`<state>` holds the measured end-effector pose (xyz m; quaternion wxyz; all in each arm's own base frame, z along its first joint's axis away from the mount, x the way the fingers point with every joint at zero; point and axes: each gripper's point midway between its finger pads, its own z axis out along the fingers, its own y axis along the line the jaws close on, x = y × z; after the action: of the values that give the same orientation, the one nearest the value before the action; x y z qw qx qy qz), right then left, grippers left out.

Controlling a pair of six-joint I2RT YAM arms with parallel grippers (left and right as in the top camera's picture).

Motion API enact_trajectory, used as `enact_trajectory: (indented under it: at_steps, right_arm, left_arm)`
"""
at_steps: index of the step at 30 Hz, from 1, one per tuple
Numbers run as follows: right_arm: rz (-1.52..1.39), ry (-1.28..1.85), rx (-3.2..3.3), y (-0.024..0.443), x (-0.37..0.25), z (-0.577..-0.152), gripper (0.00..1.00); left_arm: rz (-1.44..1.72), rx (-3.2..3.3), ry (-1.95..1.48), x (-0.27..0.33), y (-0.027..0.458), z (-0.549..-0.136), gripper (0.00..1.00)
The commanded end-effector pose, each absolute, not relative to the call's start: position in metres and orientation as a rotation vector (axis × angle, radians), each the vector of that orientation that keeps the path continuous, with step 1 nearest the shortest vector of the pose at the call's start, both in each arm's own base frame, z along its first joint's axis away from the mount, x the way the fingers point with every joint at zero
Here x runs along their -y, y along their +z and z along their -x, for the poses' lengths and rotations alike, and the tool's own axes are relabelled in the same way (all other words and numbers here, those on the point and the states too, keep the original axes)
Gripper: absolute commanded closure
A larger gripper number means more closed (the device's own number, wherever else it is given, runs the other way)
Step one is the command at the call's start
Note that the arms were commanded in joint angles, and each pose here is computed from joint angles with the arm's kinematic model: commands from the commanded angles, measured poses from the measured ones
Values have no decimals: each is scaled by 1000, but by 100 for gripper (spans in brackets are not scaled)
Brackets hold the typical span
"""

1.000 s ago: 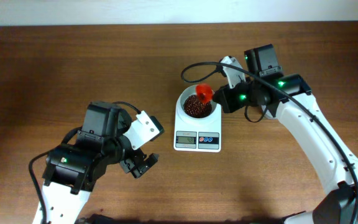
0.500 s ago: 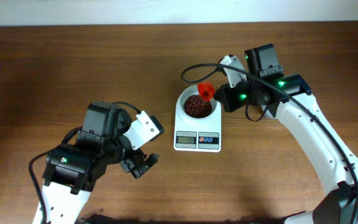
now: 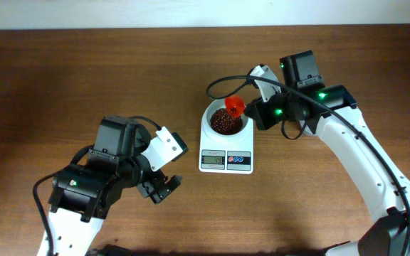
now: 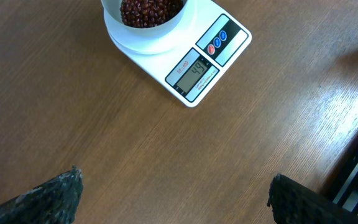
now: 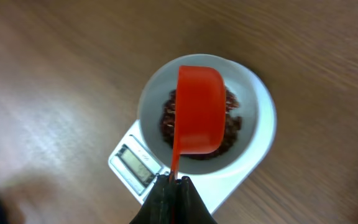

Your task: Scoop and weigh 50g on scale

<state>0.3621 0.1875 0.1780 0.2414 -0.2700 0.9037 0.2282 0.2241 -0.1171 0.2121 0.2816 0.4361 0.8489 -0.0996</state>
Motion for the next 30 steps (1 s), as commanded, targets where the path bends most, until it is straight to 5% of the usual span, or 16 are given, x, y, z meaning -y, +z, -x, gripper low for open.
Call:
enact_trajectory:
  at_steps: [1,4,22,24,27,30]
  right_arm:
    - [655,450,-2504,178,-169,-376,96]
    - [804,699,-2414,190,-199,-359,96]
    - [728,588,-2460,184,-186,-368,96]
    - [843,791,-2371,196,-209,-353,96]
    - [771,594,-2442,184,-188,-366,96]
    - [846,770,-2377,195,-207,-354,96]
  left_arm:
    - [-1181,-2256,-275,118,215,-225,1]
    - [-1181,-2255,-276,118,215,-225,1]
    - [-1181,-2256,-275,118,215,-225,1]
    - [-1181,-2256,-275,118,215,-225,1]
    - [-1180,-2255,-275,118,215,-225,1]
    - [-1180,-2255,-275,118,215,-225,1]
